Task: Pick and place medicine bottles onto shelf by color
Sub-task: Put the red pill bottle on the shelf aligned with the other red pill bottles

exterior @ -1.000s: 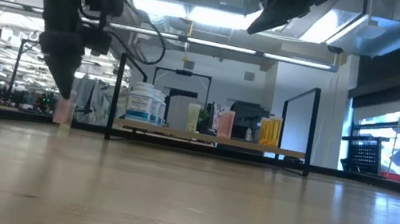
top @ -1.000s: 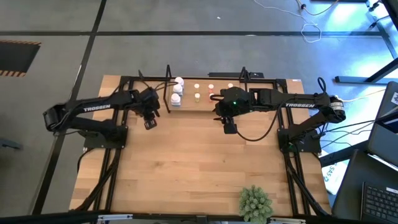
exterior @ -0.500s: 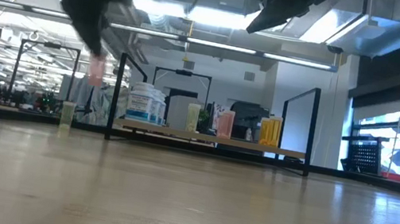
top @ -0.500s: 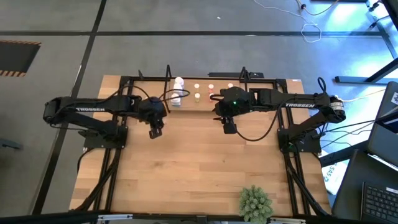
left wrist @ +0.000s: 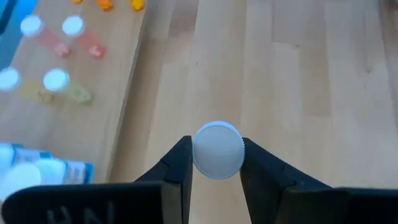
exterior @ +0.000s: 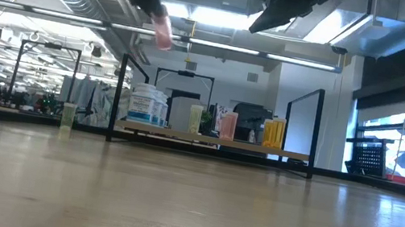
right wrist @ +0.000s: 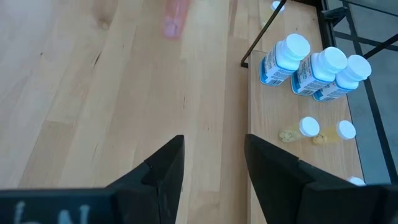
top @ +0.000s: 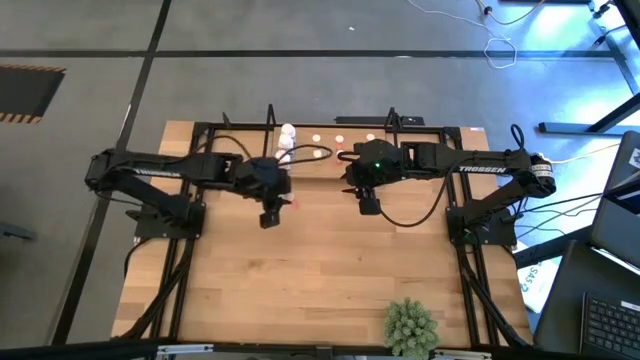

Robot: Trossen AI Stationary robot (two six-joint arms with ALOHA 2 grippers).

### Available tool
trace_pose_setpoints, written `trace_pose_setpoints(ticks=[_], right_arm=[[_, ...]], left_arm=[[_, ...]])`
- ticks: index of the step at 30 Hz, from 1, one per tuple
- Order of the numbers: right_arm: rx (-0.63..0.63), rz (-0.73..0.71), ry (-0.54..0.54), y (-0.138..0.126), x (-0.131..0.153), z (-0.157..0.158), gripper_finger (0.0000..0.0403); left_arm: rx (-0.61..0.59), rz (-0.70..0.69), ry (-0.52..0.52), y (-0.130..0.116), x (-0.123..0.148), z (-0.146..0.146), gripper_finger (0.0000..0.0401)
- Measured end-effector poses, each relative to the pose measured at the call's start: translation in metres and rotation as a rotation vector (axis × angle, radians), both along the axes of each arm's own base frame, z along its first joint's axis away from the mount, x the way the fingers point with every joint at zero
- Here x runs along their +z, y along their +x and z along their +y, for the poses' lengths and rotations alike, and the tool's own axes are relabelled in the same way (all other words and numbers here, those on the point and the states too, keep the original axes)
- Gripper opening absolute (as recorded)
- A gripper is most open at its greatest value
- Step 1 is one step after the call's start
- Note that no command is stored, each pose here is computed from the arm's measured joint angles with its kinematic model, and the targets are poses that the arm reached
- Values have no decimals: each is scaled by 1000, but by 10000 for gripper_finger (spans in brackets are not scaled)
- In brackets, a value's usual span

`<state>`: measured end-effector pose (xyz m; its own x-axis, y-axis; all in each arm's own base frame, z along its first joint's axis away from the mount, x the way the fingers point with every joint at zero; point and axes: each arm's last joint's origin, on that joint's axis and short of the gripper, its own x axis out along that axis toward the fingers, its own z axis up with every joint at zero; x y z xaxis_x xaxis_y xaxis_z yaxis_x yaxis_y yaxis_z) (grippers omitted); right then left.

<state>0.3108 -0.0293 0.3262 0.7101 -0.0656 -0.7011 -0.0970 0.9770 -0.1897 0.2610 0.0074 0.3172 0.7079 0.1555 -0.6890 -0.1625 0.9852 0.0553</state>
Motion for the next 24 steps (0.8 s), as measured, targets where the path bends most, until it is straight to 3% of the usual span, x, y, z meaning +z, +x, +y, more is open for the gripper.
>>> trace_pose_setpoints(ticks=[11,24], right_arm=[[0,-1,0,0,0,0,171],[3,45,3,-8,0,1,171]], left_arm=[[-77,73,27,41,-2,38,93],[-62,127,27,47,-11,53,94]])
